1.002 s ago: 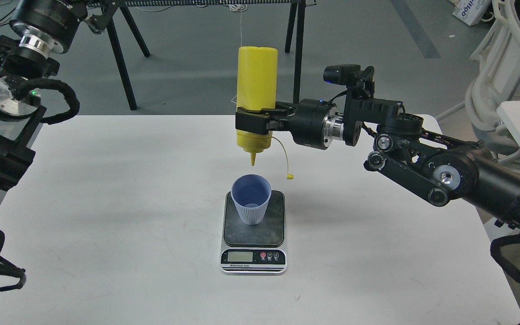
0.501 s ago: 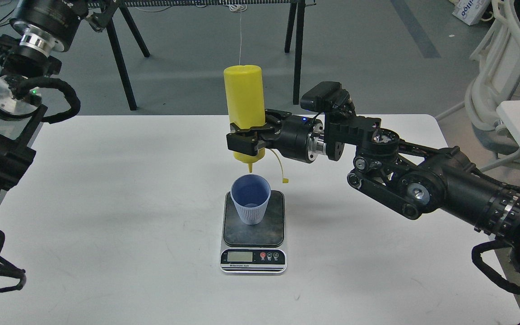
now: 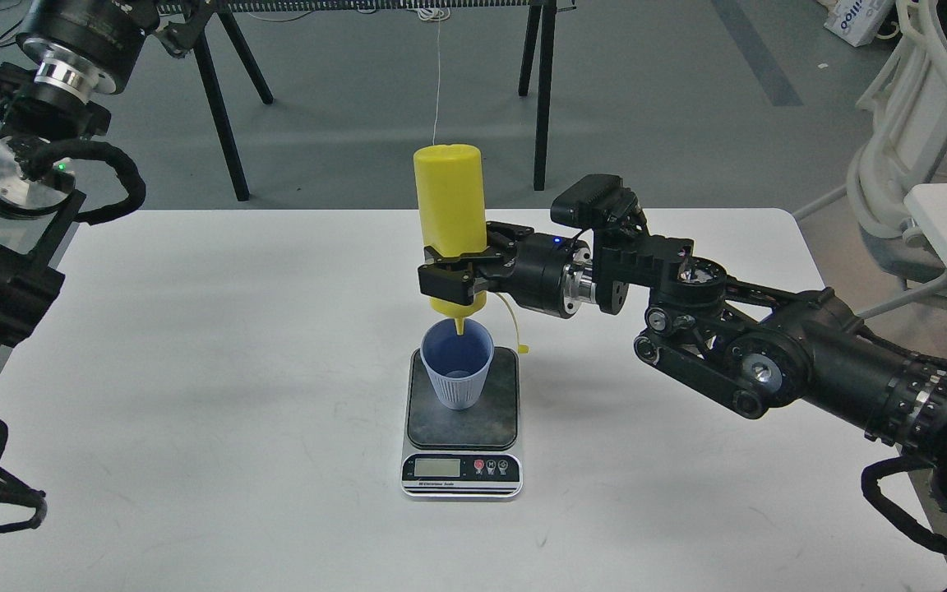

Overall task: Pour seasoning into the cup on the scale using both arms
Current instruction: 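Squeeze seasoning from the inverted bottle into the blue cup, then turn the bottle upright and move it back beside the scale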

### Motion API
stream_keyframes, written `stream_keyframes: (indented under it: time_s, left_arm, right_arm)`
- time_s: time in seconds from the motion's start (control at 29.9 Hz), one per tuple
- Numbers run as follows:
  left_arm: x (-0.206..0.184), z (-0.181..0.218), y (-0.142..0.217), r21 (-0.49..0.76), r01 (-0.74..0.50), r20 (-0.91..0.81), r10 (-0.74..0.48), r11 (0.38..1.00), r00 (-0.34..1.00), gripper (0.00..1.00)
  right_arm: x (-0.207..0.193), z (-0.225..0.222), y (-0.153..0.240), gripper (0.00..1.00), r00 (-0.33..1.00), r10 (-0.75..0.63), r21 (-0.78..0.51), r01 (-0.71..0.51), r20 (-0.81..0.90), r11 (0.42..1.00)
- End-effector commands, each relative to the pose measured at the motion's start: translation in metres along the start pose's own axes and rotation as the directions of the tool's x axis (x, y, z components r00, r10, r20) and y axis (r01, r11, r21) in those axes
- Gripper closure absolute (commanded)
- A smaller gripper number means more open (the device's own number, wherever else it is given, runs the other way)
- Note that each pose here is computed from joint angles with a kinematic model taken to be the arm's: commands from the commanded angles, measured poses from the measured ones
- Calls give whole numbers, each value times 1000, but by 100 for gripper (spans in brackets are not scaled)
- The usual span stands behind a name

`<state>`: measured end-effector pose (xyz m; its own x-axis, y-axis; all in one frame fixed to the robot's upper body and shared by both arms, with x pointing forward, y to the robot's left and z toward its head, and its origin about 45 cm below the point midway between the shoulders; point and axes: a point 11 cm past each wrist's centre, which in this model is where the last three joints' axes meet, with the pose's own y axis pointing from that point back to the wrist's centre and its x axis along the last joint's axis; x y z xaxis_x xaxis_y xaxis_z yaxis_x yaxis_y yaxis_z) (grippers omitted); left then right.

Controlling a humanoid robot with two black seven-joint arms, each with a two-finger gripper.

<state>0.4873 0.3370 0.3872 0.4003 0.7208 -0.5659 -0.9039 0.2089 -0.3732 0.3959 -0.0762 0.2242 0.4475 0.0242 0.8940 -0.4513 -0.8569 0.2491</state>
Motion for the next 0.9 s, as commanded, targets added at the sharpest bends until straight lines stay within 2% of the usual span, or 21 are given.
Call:
stream_keyframes:
  time_s: [0.0, 0.17, 0.27, 0.43, 0.53, 0.67, 0.74, 0.87]
  left_arm:
    - [3, 8, 2, -5, -1, 16, 1, 1000, 1000, 0]
    - [5, 11, 3, -7, -4, 21, 4, 1000, 1000, 0]
    - [5, 11, 2, -11, -8, 1, 8, 1000, 1000, 0]
    - [4, 12, 2, -10, -10, -5, 10, 1000, 1000, 0]
    - [4, 12, 2, -10, -11, -4, 11, 1000, 1000, 0]
    - [4, 11, 2, -8, -11, -5, 11, 1000, 1000, 0]
    - [4, 10, 2, -7, -12, -4, 12, 1000, 1000, 0]
    - [4, 7, 2, -3, -12, -7, 12, 1000, 1000, 0]
  right_arm:
    - [17, 16, 25, 77, 992, 55, -19, -53, 116, 998]
    - [37, 50, 67, 77, 870, 226, -122, -192, 437, 974]
    - [40, 69, 92, 77, 689, 323, -197, -258, 649, 946]
    - [47, 96, 138, 76, 406, 401, -280, -327, 821, 903]
    - [46, 109, 168, 76, 209, 401, -306, -375, 892, 875]
    - [27, 118, 205, 76, -88, 323, -326, -459, 942, 826]
    - [10, 127, 221, 76, -223, 334, -402, -488, 916, 775]
    - [-24, 132, 241, 76, -406, 323, -504, -502, 855, 703]
